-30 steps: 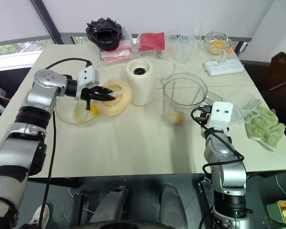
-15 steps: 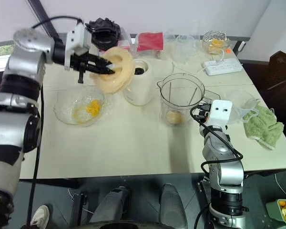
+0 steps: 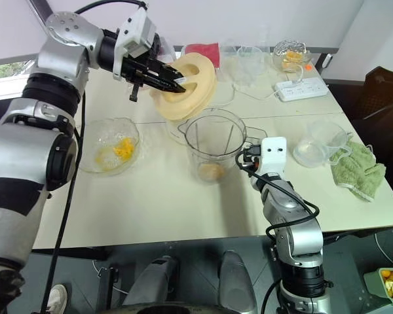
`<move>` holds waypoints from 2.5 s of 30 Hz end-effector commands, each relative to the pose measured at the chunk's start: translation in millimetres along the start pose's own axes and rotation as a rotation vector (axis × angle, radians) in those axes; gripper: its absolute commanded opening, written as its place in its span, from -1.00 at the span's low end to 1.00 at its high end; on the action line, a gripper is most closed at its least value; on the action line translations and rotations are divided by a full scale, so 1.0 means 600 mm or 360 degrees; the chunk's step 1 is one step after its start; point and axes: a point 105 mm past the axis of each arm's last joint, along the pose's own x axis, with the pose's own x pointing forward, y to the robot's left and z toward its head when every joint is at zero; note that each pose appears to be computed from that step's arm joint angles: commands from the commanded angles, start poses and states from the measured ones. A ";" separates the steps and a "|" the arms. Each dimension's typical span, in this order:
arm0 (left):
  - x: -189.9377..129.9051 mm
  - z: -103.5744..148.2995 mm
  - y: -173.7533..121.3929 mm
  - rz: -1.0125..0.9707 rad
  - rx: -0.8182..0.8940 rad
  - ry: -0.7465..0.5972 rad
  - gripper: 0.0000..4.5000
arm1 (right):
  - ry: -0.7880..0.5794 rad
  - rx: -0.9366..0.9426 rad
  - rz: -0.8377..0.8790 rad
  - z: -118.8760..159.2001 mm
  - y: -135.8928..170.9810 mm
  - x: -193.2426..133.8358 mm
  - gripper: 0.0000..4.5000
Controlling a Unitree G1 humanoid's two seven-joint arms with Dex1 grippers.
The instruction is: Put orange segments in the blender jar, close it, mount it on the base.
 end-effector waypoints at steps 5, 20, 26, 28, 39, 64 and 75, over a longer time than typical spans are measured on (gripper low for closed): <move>0.011 0.051 0.006 -0.0057 0.0156 -0.0037 -0.88 | -0.0127 -0.0093 0.0111 0.042 0.022 -0.013 -0.59; 0.044 0.052 -0.059 -0.0453 0.0082 -0.0017 -0.88 | 0.0073 -0.0318 0.0048 0.005 0.000 -0.005 -0.59; 0.053 0.046 -0.096 -0.0630 0.0082 0.0002 -0.88 | 0.0084 -0.0324 0.0036 0.002 -0.005 -0.006 -0.59; 0.056 0.042 -0.102 -0.0660 0.0084 0.0008 -0.88 | 0.0087 -0.0324 0.0034 0.000 -0.005 -0.007 -0.59; 0.097 -0.027 -0.104 -0.0683 0.0114 0.0162 -0.88 | 0.0065 -0.0317 -0.0011 0.007 -0.008 -0.019 -0.59; 0.141 -0.064 -0.086 -0.0446 -0.0304 0.0241 -0.88 | 0.0082 -0.0324 -0.0093 0.003 -0.019 -0.035 -0.59; 0.118 -0.063 -0.064 0.0047 -0.0539 0.0402 -0.88 | 0.0069 -0.0342 -0.0049 0.002 -0.008 -0.023 -0.59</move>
